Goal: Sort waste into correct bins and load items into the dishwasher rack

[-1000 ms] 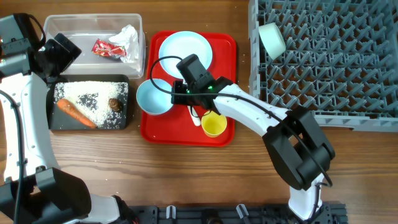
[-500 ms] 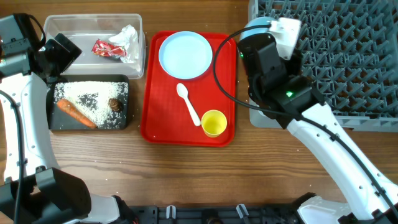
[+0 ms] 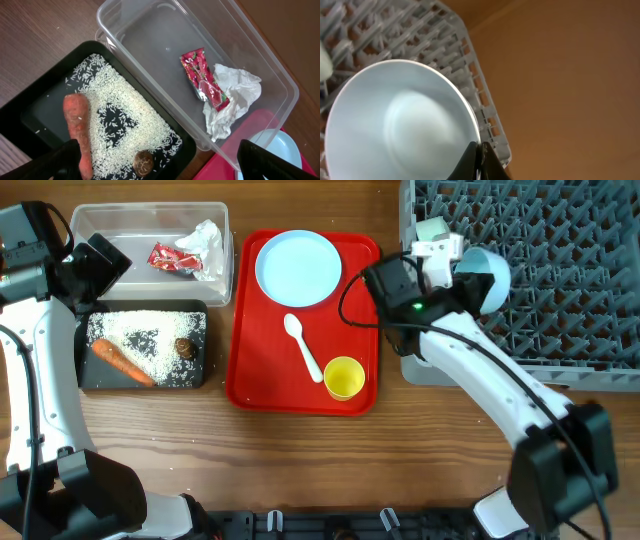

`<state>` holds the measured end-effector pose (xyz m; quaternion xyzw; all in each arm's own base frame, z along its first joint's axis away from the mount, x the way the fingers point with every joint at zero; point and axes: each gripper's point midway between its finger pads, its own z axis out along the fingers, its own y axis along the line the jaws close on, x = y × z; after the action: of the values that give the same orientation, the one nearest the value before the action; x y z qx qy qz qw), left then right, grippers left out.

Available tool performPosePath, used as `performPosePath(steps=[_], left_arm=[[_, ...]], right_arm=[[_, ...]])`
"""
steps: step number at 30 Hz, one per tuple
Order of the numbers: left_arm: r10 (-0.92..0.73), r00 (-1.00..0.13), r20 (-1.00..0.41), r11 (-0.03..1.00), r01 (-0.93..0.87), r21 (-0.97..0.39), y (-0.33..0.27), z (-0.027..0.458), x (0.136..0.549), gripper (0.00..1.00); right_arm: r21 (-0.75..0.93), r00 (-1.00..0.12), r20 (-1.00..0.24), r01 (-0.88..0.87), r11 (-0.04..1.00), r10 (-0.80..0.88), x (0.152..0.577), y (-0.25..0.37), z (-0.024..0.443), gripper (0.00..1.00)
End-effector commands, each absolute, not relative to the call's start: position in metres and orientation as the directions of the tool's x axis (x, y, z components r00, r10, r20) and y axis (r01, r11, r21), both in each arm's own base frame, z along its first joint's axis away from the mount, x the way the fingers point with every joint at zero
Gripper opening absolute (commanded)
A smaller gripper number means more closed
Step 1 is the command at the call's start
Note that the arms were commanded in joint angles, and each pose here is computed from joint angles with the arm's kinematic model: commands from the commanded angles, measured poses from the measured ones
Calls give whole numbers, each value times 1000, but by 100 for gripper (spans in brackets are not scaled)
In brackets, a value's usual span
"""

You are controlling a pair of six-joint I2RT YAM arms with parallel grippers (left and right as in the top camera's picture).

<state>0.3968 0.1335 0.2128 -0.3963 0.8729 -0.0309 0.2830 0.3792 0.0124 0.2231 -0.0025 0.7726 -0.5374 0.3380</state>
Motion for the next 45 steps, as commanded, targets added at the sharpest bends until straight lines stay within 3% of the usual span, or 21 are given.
performPosePath(steps=[1,8,13,27,28,29,31,40,42,45], left_arm=[[-718,-509,-475,675,-677,-294,133,219,395,100],[-718,-509,-475,675,-677,-294,133,219,395,100],[-718,-509,-475,675,-677,-294,133,219,395,100],[-718,-509,-475,675,-677,-294,133,219,395,100],[-718,-509,-475,675,-677,-294,133,219,395,100],[-718,-509,-475,675,-677,-294,133,219,395,100],[-718,-509,-475,675,-677,-294,133,219,395,100],[-718,-509,-475,675,-677,-294,133,219,395,100],[-718,-509,-475,675,-677,-294,133,219,395,100],[-718,-509,-475,675,-677,-294,133,219,395,100]], right_arm=[[-888,-809,-430,298,351,-402,384,13,210,4],[-898,-819,-405,273,344,-407,384,13,201,4],[-869,-834,-383,179,461,-398,386,22,177,4],[-816,-834,-376,92,571,-403,386,42,155,4],[-817,-833,-372,84,570,-410,385,45,155,40],[-817,-825,-374,75,572,-425,384,52,155,67],[-813,-810,-384,68,579,-444,384,63,157,85],[-710,-723,-521,73,700,-454,393,110,175,87],[-646,-693,-583,79,760,-424,399,121,187,78],[-399,-633,-697,-49,916,-337,410,170,199,70]])
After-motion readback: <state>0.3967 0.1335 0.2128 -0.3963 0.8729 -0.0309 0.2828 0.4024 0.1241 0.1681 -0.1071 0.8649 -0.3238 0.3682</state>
